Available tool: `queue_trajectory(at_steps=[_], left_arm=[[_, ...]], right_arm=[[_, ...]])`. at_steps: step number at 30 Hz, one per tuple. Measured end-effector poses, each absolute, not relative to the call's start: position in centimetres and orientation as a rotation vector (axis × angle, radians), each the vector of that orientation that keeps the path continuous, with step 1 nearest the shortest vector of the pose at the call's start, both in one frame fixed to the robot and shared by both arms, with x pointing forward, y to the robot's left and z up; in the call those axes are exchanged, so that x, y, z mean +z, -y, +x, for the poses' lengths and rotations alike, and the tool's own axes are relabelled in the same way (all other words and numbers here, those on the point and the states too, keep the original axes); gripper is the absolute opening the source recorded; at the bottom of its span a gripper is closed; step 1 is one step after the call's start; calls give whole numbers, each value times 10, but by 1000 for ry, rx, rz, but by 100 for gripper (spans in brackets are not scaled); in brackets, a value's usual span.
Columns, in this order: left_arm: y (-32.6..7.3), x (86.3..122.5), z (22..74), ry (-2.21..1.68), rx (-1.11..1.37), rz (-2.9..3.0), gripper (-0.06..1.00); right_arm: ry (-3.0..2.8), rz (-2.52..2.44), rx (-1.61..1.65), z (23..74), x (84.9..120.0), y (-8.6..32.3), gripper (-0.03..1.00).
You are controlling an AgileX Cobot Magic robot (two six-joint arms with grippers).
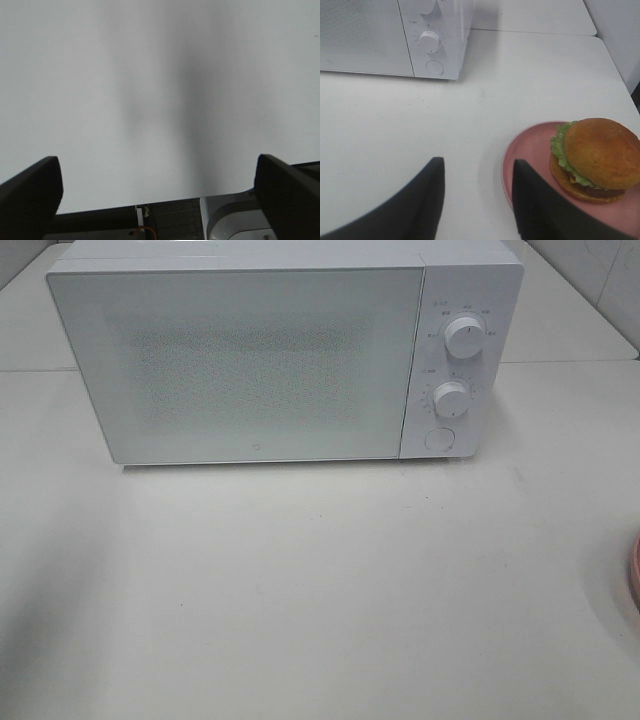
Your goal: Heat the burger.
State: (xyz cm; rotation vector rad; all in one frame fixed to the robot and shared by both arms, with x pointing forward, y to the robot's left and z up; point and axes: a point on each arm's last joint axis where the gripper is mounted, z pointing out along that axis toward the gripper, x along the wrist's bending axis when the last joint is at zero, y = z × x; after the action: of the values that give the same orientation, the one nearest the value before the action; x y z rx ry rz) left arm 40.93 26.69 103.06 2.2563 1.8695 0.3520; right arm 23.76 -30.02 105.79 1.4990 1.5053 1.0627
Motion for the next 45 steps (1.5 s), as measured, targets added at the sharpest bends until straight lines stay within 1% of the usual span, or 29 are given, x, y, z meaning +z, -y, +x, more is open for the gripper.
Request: queue_trajectory(at_steps=[1,3,7,12,13,15,19,20,21,23,27,30,33,37,45], left_arm=[[-267,1031,409,-1870,352,2256,96],[-285,1040,401,-1970,381,2134,96],[-291,1043,387,-1990,397,2105,96],[-295,1043,350,-1961,446,2064,96],[-295,1043,350,-1961,446,2064,96],[-297,1041,329,-1916,507,2012,96],[-300,1042,312,-1863,577,1953,96],[-301,1047,300,-1809,642,1895,96],[-301,1047,300,-1809,642,1895,96],[-303,1052,283,-1738,731,1817,96],[-305,1056,267,-1673,800,1741,96],[-307,1058,244,-1578,876,1629,96],[-307,1058,232,-1526,902,1572,96],[-307,1058,230,-1514,909,1559,96],[-306,1058,229,-1620,978,1479,96]], right_arm=[[-1505,1499,1063,238,1058,300,44],[-1505,1499,1063,238,1058,300,44],[-1505,1499,1063,238,1058,300,44],[-1505,1499,1063,238,1058,300,44],[-1505,1499,1063,238,1058,300,44],[-1505,1499,1063,238,1058,300,44],[-1505,1499,1063,238,1058,300,44],[-1505,1499,1063,238,1058,300,44],[-1505,1499,1063,238,1058,300,44],[-1505,1499,1063,238,1058,300,44],[-1505,1499,1063,238,1058,300,44],[-1505,1499,1063,238,1058,300,44],[-1505,1499,1063,238,1058,300,44],[-1505,1499,1063,238,1058,300,44],[-1505,1499,1063,238,1058,300,44]])
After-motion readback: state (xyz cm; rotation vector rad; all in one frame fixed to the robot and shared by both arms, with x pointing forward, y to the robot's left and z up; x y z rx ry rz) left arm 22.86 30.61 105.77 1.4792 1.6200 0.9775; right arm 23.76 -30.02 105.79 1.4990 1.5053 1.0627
